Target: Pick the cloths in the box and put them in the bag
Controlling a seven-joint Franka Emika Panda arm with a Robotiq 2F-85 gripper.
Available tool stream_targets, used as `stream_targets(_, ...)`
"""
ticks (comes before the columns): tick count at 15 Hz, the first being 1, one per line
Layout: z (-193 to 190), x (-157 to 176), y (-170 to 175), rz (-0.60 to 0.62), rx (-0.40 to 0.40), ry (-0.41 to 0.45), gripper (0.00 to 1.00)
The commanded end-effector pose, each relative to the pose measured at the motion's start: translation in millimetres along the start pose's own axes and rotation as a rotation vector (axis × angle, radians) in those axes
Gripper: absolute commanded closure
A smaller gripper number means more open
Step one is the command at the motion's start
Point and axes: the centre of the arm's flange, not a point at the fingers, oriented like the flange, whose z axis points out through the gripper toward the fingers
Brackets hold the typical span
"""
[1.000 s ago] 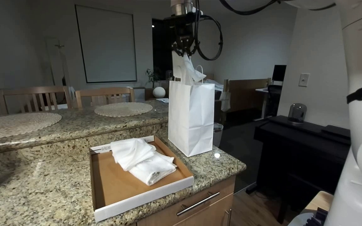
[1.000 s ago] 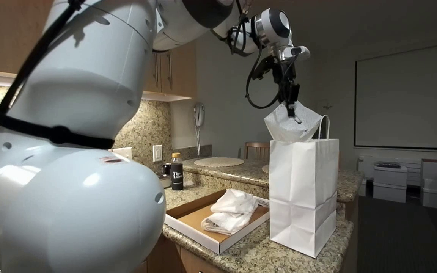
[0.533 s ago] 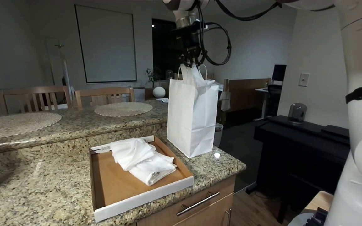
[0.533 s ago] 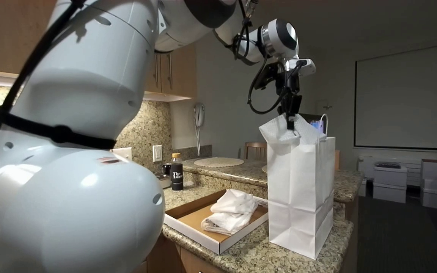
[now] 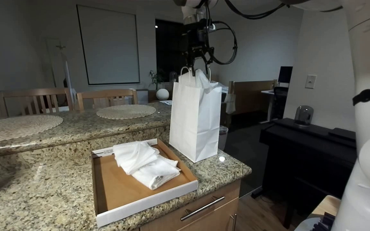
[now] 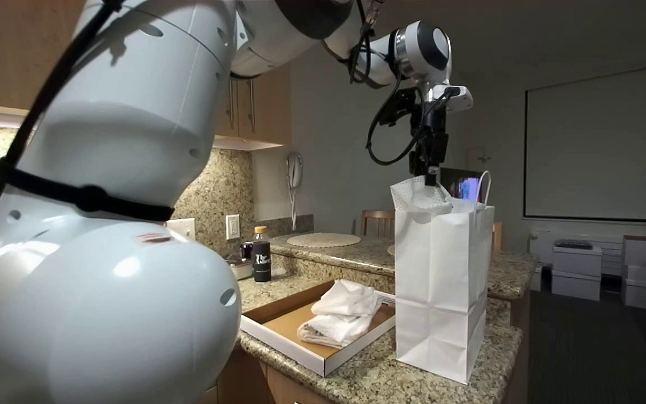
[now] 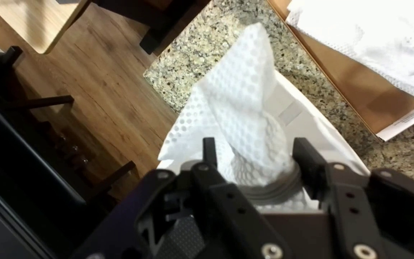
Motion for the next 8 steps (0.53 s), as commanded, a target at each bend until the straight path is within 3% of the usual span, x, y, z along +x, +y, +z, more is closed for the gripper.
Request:
stream_targets(1,-42.3,3.5,26.9,0.029,0.127,-0.017,0.12)
stream_targets(3,-69.3,-4.8,43.1,0.036,0.208,0.011,0.02)
stream_targets(8,-127.5,-64.6,62.1,-0.059,0.322,0.092,0.00)
